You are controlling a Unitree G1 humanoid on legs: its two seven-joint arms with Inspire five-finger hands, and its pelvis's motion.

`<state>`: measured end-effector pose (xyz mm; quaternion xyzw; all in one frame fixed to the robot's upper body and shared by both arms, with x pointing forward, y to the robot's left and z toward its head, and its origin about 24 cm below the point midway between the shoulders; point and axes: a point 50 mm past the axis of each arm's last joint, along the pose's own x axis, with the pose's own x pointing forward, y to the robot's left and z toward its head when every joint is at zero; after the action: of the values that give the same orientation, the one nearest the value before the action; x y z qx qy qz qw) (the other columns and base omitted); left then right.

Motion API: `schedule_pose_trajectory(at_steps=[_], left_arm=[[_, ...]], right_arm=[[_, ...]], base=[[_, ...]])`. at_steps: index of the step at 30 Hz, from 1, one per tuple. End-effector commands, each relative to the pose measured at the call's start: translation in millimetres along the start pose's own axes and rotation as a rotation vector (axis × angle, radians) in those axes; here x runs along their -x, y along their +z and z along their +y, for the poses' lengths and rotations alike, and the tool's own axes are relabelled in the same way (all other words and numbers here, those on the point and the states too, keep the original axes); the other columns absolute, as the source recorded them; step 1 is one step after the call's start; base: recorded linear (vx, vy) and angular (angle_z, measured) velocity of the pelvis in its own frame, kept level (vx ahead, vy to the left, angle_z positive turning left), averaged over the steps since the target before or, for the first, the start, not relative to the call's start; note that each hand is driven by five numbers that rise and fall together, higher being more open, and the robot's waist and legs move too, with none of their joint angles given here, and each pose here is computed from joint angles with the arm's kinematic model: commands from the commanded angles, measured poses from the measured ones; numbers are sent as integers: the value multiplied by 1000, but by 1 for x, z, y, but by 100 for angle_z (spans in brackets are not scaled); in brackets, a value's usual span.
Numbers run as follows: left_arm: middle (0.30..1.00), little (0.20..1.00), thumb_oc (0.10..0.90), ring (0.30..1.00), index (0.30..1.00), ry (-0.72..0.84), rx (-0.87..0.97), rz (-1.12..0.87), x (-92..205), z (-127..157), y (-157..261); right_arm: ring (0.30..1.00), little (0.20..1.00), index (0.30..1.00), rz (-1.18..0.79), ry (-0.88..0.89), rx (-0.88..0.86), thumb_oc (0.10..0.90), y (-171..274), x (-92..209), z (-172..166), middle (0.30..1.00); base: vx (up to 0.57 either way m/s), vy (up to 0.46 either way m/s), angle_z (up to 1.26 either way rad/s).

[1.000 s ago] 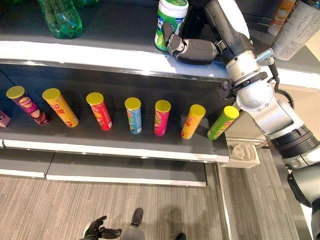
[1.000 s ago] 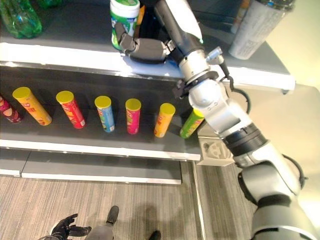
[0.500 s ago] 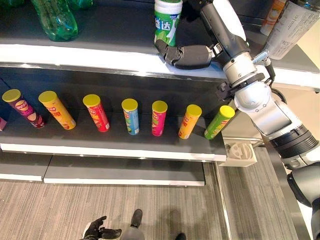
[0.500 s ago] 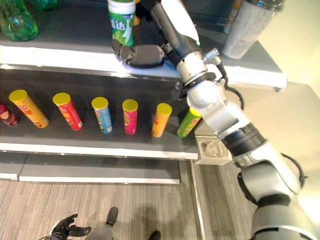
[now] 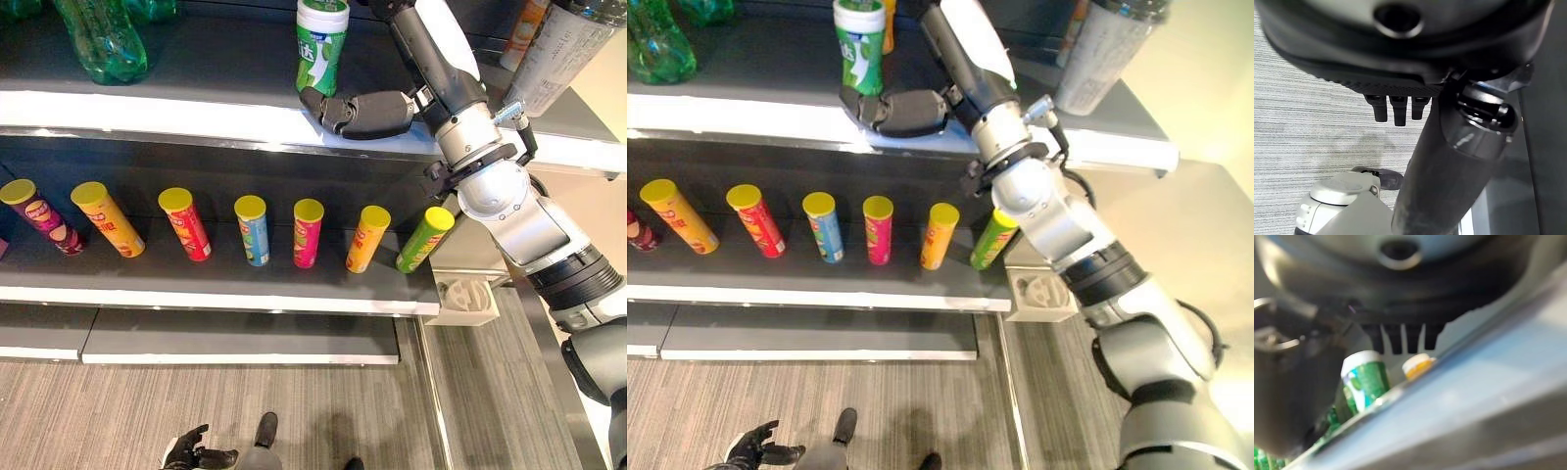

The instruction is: Put the goods on the table back onto the shelves and tidy them up.

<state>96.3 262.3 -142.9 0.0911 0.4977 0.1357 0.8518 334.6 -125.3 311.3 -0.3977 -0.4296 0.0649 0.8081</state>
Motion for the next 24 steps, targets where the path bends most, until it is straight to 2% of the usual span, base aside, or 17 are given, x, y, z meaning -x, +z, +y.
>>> schedule_pose_trajectory(at_steps=[1, 3, 7, 9, 13, 15, 19, 20, 21, 22, 24], left_arm=[[900, 900, 800, 900, 900, 42, -98, -39, -2, 17, 9], [900, 900, 800, 900, 900, 45, -105, -42, -3, 15, 11], [900, 900, 800, 900, 900, 56, -115, -47, -4, 14, 15], [900, 900, 800, 900, 900, 51, -121, -48, -4, 13, 16], [900, 900, 800, 900, 900, 5, -151, -60, -4, 5, 17], [900, 900, 800, 900, 900, -23, -171, -84, -4, 1, 22], [900, 900, 800, 900, 900, -43, -183, -107, -4, 4, 26], [900, 900, 800, 900, 900, -49, -181, -118, -4, 3, 28], [900, 900, 800, 900, 900, -59, -174, -133, -4, 3, 30], [900, 900, 800, 900, 900, -59, -175, -132, -4, 3, 30], [900, 900, 800, 900, 900, -72, -168, -143, -3, 0, 31]], right_arm=[[900, 900, 900, -270, -248, 3, 800, 56, -17, -47, 900], [900, 900, 900, -377, -339, 34, 800, 77, -6, -58, 900], [900, 900, 900, -483, -384, -4, 800, 97, 15, -56, 900], [900, 900, 900, -526, -327, -70, 800, 105, 26, -47, 900], [900, 900, 900, -565, -84, -386, 800, 111, 52, -15, 900], [900, 900, 900, -471, 48, -648, 800, 97, 71, 8, 900], [900, 900, 900, -329, 181, -757, 800, 78, 94, 29, 900], [900, 900, 900, -246, 196, -811, 800, 66, 105, 38, 900], [900, 900, 900, -107, 214, -881, 800, 50, 128, 52, 900], [900, 900, 900, -105, 214, -881, 800, 50, 128, 52, 900], [900, 900, 900, 78, 219, -932, 800, 31, 158, 69, 900]], base=[[0, 0, 0], [-4, 6, -6], [-5, -2, -15], [-20, -6, -17], [-15, 2, -36], [-28, 11, -38], [-18, 11, -39], [-11, 19, -40], [-11, 19, -50], [-5, 9, -46], [-3, 15, -31]])
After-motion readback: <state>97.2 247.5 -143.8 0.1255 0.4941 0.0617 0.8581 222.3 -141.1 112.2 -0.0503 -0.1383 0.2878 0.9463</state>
